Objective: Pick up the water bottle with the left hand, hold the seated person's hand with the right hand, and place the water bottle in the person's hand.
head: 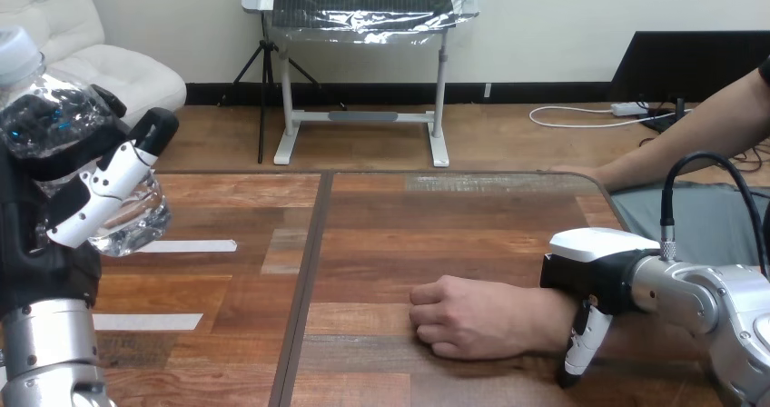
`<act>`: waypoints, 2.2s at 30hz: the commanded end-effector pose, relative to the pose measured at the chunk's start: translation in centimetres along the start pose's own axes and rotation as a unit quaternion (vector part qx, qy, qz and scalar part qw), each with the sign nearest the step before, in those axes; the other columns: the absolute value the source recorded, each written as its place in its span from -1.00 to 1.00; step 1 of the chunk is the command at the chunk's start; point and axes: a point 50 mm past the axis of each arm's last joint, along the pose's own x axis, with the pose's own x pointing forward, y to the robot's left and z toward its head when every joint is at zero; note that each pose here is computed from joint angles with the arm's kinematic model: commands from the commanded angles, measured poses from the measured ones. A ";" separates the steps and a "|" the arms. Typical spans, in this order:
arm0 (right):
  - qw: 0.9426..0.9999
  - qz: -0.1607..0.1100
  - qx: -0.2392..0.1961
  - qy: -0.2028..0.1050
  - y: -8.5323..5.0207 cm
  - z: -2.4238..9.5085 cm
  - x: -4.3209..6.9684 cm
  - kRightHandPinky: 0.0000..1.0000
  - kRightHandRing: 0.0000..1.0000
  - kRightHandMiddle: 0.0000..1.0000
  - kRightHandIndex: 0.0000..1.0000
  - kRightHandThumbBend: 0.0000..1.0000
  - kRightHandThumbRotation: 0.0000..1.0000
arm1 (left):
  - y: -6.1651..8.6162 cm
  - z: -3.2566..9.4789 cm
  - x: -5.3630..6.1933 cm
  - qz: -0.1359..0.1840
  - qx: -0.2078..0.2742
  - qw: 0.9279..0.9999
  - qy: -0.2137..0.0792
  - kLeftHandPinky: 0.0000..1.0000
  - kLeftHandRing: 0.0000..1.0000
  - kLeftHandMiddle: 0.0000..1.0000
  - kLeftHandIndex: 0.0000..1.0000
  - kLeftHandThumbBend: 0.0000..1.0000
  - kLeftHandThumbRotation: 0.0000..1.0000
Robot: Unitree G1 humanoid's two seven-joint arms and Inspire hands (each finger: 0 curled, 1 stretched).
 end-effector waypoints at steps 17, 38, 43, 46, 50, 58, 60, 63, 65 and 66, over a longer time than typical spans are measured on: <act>0.999 0.040 0.024 0.009 1.8 -0.5 -0.1 -0.82 -0.69 -0.56 -0.51 0.56 -0.96 | -1.2 1.1 0.9 -0.020 -0.011 0.999 -0.044 -0.69 -0.58 -0.46 -0.33 -0.46 -1.00; 0.998 -0.001 0.063 -0.006 -0.8 -1.0 -1.3 -0.74 -0.64 -0.51 -0.50 0.58 -0.94 | -2.4 -0.5 0.4 -0.043 -0.021 0.999 -0.022 -0.66 -0.54 -0.43 -0.30 -0.18 -1.00; 0.998 -0.011 0.068 -0.008 -1.5 -1.1 -1.5 -0.72 -0.61 -0.48 -0.48 0.58 -0.94 | -3.1 -1.0 0.1 -0.058 -0.019 0.998 -0.013 -0.64 -0.53 -0.41 -0.29 -0.09 -1.00; 0.997 -0.016 0.069 -0.010 -1.9 -1.1 -1.6 -0.70 -0.59 -0.46 -0.46 0.58 -0.93 | -3.7 -1.2 0.0 -0.065 -0.029 0.997 -0.007 -0.63 -0.52 -0.41 -0.28 -0.06 -1.00; 0.997 -0.025 0.072 -0.014 -2.3 -1.1 -1.7 -0.68 -0.56 -0.42 -0.45 0.56 -0.92 | -4.4 -1.5 -0.1 -0.076 -0.046 0.996 -0.001 -0.62 -0.51 -0.40 -0.27 -0.04 -1.00; 0.997 -0.035 0.069 -0.019 -3.4 -0.8 -1.9 -0.59 -0.44 -0.29 -0.31 0.54 -0.87 | -5.6 -2.0 -0.1 -0.095 -0.040 0.995 0.004 -0.61 -0.50 -0.39 -0.27 0.02 -1.00; 0.997 -0.037 0.070 -0.021 -3.7 -0.7 -1.9 -0.57 -0.42 -0.28 -0.29 0.54 -0.86 | -5.9 -2.2 -0.1 -0.100 -0.039 0.994 0.003 -0.60 -0.49 -0.38 -0.27 0.04 -1.00; 0.996 -0.040 0.073 -0.024 -4.0 -0.5 -1.9 -0.57 -0.42 -0.27 -0.26 0.54 -0.84 | -6.3 -2.3 0.1 -0.106 -0.042 0.993 0.004 -0.58 -0.48 -0.37 -0.26 0.07 -1.00; 0.996 -0.041 0.075 -0.027 -4.2 -0.4 -1.9 -0.59 -0.44 -0.30 -0.27 0.54 -0.84 | -6.5 -2.4 0.2 -0.109 -0.044 0.993 0.005 -0.58 -0.47 -0.37 -0.26 0.09 -1.00; 0.996 -0.042 0.075 -0.028 -4.3 -0.3 -1.9 -0.60 -0.45 -0.31 -0.28 0.54 -0.83 | -6.6 -2.5 0.2 -0.113 -0.045 0.993 0.005 -0.58 -0.47 -0.37 -0.26 0.10 -1.00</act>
